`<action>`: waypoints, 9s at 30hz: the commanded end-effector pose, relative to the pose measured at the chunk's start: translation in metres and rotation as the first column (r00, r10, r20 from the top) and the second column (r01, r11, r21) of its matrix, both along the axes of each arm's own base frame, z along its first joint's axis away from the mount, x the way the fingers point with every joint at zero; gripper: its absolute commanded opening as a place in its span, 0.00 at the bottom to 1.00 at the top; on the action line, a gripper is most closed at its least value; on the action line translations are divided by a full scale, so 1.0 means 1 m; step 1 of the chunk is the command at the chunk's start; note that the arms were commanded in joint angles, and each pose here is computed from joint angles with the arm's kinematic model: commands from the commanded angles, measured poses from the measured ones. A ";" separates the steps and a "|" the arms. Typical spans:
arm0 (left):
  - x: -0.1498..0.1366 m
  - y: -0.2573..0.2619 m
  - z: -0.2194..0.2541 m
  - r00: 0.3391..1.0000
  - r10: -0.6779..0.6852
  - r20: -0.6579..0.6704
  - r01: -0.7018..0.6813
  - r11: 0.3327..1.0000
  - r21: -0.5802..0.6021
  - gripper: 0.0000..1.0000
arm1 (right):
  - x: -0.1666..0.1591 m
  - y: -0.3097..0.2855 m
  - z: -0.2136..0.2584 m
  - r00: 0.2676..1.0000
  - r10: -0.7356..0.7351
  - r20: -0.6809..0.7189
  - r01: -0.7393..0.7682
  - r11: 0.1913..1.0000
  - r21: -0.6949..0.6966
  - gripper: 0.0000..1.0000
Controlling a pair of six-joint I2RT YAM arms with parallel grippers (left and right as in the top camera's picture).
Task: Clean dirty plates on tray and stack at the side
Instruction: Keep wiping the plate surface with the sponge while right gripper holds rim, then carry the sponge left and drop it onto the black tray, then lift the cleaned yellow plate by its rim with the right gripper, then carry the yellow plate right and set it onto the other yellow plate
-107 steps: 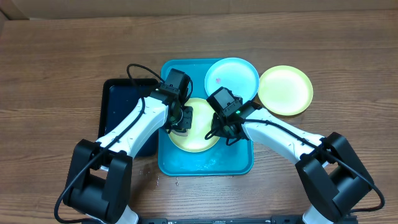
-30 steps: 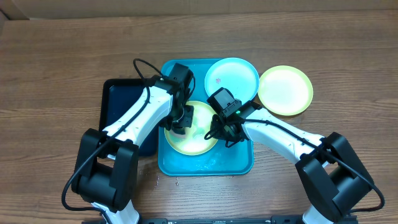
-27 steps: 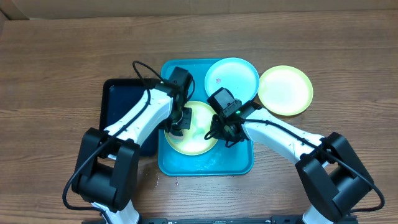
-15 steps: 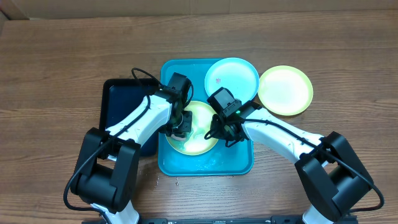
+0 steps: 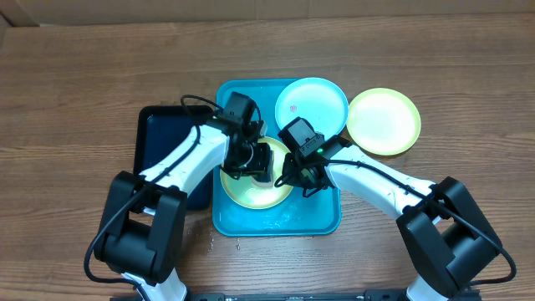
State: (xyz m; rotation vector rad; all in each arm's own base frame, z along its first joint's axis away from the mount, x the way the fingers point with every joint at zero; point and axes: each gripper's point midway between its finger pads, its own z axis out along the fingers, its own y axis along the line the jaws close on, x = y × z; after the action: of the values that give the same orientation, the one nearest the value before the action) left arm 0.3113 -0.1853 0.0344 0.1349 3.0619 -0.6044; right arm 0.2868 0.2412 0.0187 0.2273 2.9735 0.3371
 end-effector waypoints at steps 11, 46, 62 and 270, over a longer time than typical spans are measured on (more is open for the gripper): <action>0.016 0.046 0.019 0.993 0.001 0.117 -0.034 0.957 0.286 0.04 | -0.002 0.000 -0.007 1.000 0.002 -0.013 -0.002 1.000 -0.005 0.04; 0.018 0.029 0.032 0.998 -0.048 0.041 0.041 0.988 0.149 0.04 | -0.002 0.000 -0.007 1.000 0.003 -0.014 -0.003 1.000 -0.005 0.04; -0.021 0.057 -0.039 0.998 0.057 -0.022 -0.050 0.967 0.250 0.04 | -0.002 0.000 -0.007 1.000 0.005 -0.013 -0.005 1.000 -0.006 0.04; -0.084 0.165 0.277 0.678 0.509 0.530 -0.536 0.836 -0.119 1.00 | 0.124 0.148 0.350 -0.208 0.333 0.920 -0.039 0.937 -0.348 0.04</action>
State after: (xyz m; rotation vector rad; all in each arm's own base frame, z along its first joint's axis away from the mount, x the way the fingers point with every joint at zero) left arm 0.2269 -0.0230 0.3082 -0.4569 2.3894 -0.3657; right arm 0.4137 0.3893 0.3551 -0.4437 1.2856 0.0787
